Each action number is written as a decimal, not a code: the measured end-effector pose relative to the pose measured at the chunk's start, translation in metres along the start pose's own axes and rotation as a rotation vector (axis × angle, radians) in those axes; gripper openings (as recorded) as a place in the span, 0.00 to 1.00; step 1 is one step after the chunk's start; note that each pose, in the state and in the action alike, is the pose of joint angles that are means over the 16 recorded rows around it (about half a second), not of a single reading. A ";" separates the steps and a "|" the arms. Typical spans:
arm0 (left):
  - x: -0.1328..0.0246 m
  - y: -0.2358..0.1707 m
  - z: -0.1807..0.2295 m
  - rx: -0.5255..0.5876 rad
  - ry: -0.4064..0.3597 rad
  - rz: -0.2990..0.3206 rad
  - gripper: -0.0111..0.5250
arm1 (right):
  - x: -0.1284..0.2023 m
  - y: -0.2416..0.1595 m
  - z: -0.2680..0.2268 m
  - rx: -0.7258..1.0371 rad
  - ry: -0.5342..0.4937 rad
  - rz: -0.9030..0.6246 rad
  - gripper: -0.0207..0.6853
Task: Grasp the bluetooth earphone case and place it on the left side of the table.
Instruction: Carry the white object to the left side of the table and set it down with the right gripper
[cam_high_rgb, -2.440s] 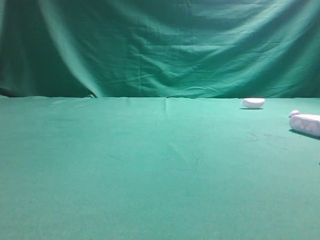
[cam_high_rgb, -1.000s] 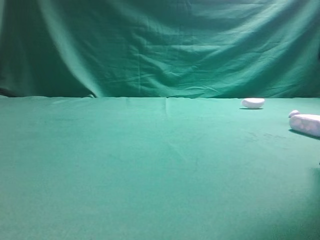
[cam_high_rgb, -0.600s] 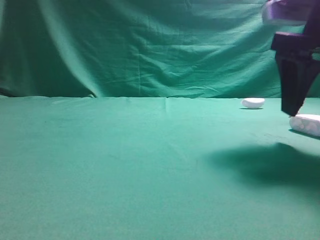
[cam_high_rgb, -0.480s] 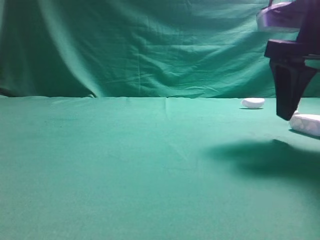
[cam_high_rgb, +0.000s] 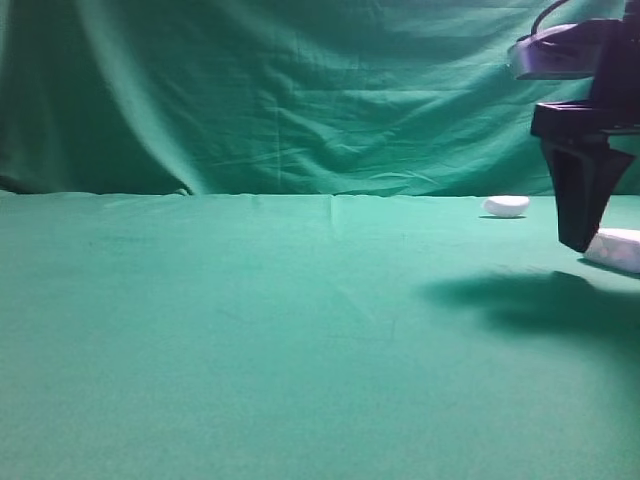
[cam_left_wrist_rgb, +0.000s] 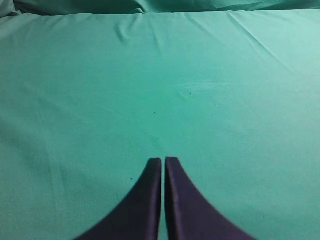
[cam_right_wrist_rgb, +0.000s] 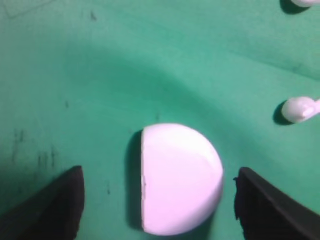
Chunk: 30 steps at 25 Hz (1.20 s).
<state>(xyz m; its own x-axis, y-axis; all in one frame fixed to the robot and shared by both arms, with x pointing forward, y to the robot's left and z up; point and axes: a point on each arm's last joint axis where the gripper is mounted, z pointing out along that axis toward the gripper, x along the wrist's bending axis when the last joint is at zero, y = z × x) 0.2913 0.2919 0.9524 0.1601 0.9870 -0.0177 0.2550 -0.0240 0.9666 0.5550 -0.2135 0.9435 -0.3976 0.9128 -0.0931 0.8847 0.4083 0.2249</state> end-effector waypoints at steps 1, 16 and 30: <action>0.000 0.000 0.000 0.000 0.000 0.000 0.02 | 0.000 0.000 0.001 0.003 -0.001 0.000 0.82; 0.000 0.000 0.000 0.000 0.000 0.000 0.02 | -0.001 0.010 0.004 0.029 -0.006 0.039 0.55; 0.000 0.000 0.000 0.000 0.000 0.000 0.02 | 0.058 0.094 -0.072 -0.160 0.030 -0.067 0.49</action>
<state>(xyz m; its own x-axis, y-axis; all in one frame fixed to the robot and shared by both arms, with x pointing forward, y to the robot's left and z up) 0.2913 0.2919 0.9524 0.1601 0.9870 -0.0177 0.2550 -0.0240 0.9666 0.5972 -0.1226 1.0294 -0.4640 0.8818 -0.0847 0.8069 0.4602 0.3704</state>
